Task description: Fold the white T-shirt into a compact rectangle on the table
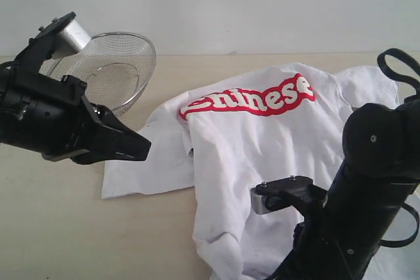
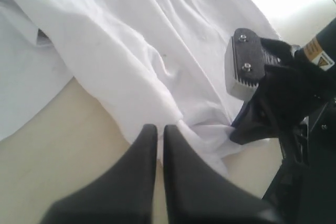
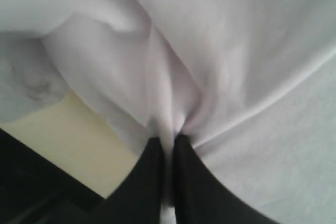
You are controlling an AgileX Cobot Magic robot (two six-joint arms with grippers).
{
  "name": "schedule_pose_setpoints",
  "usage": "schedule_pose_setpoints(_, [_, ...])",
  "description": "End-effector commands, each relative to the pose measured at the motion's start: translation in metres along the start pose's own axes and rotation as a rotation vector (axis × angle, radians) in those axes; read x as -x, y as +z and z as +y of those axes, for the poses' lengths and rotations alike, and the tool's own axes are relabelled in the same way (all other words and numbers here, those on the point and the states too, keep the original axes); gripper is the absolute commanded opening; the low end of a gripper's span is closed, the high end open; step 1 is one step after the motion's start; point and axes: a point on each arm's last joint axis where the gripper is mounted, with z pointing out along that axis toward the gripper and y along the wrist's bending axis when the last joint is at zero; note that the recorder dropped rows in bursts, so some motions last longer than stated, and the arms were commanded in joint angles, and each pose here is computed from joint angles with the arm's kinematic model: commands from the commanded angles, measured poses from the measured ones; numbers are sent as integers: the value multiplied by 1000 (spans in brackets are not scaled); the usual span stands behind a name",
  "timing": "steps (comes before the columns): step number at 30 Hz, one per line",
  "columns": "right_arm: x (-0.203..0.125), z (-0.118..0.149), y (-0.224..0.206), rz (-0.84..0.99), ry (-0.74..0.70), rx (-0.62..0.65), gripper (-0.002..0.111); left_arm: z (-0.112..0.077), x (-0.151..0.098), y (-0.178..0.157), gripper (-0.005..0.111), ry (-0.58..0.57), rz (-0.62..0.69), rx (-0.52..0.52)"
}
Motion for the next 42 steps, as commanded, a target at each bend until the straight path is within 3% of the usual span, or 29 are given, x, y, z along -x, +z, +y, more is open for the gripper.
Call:
schedule_pose_setpoints(1, [-9, 19, 6, 51, -93, -3, 0, -4, 3, -3, 5, 9, -2, -13])
schedule_pose_setpoints(6, [-17, 22, 6, 127, -137, 13, 1, -4, 2, -3, 5, 13, 3, -15])
schedule_pose_setpoints(8, [-18, 22, 6, 142, -158, 19, 13, -4, 2, -3, 5, 13, 3, -15])
schedule_pose_setpoints(9, [-19, 23, 6, 158, -165, 25, 29, -4, 2, -3, 5, 13, 3, -15])
schedule_pose_setpoints(10, [-20, 23, 6, 161, -164, 26, 52, -4, 2, -3, 5, 16, 5, -12])
schedule_pose_setpoints(12, [-20, 23, 6, 164, -154, 25, 66, -4, 2, -3, 5, 20, 7, -10])
schedule_pose_setpoints(13, [-20, 23, 6, 162, -152, 25, 62, -3, 1, -3, 5, 21, 14, -3])
schedule_pose_setpoints(16, [-11, 25, -3, 34, -135, 5, 35, 1, -2, -2, 5, 26, 57, 37])
schedule_pose_setpoints(23, [8, 42, -58, -243, -133, -29, -1, 18, -10, 19, 5, -7, 172, 68])
schedule_pose_setpoints(29, [24, 11, -115, -427, 8, -431, 0, 37, -9, 48, 5, -29, 252, 74])
schedule_pose_setpoints(36, [65, -66, -163, -578, 192, -410, 0, 56, 9, 75, 5, -35, 249, 101])
schedule_pose_setpoints(42, [103, -161, -178, -604, 368, -386, 0, 64, 21, 87, 5, -33, 226, 120])
